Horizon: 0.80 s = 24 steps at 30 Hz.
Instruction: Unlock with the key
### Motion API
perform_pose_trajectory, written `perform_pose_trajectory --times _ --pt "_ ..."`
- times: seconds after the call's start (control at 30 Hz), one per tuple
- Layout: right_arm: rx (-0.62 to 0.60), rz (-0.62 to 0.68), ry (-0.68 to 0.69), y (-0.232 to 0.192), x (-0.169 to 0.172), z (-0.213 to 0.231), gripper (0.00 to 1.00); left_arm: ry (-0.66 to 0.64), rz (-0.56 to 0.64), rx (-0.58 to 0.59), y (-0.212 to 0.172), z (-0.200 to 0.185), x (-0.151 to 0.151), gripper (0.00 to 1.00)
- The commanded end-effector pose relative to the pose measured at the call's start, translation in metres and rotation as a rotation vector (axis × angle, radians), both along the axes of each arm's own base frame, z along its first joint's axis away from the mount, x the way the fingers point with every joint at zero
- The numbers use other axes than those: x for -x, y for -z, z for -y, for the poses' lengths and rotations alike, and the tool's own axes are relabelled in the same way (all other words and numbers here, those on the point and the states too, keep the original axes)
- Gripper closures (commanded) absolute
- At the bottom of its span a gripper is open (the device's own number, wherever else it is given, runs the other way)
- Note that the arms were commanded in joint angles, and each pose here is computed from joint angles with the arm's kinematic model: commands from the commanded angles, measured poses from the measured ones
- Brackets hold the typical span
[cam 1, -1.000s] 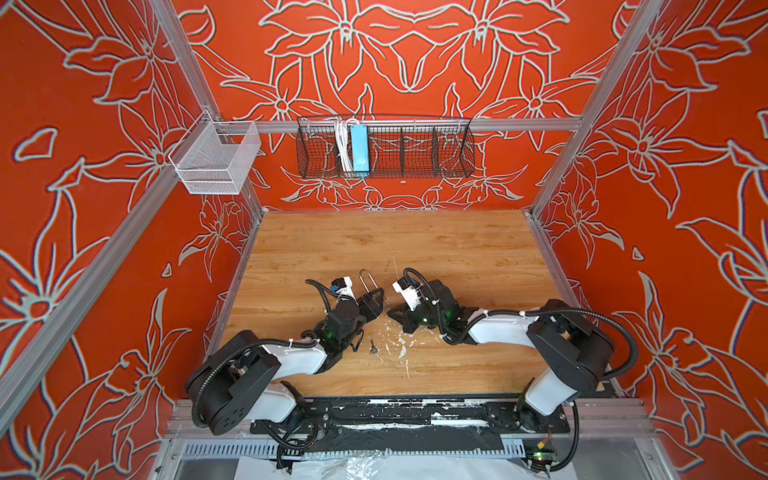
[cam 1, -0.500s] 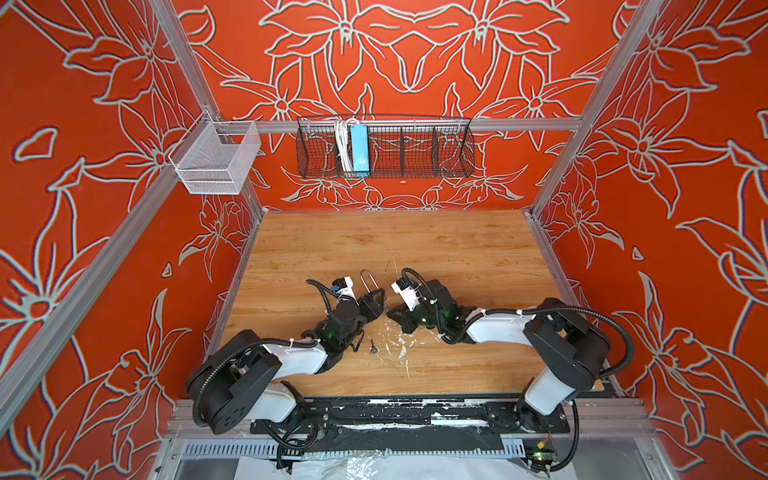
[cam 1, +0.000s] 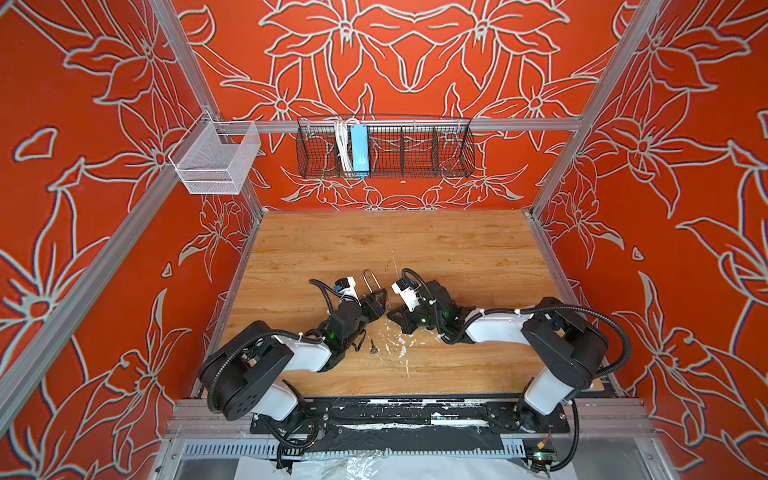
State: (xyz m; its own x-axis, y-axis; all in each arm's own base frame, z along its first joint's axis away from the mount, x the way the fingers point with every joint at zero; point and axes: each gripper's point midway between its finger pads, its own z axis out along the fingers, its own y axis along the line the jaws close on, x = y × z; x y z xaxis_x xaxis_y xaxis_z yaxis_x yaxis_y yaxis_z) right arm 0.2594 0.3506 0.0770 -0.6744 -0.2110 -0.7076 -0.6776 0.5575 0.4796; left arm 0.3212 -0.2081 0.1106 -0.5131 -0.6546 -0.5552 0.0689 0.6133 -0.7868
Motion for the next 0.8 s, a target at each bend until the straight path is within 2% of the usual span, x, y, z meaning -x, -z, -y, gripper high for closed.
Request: perform_pose_trajectory --times 0.0,0.37,0.77 --pt "-0.042 0.014 0.013 -0.012 -0.006 -0.009 1.0 0.038 0.114 0.074 -0.036 0.014 -0.005 1.0" --pt "-0.018 0.026 0.067 -0.014 -0.013 0.0 1.0 0.034 0.106 0.056 -0.03 0.013 -0.005 1.0" --pt "-0.012 0.073 0.118 -0.025 -0.018 0.016 1.0 0.091 0.122 0.062 -0.027 0.025 -0.005 1.0"
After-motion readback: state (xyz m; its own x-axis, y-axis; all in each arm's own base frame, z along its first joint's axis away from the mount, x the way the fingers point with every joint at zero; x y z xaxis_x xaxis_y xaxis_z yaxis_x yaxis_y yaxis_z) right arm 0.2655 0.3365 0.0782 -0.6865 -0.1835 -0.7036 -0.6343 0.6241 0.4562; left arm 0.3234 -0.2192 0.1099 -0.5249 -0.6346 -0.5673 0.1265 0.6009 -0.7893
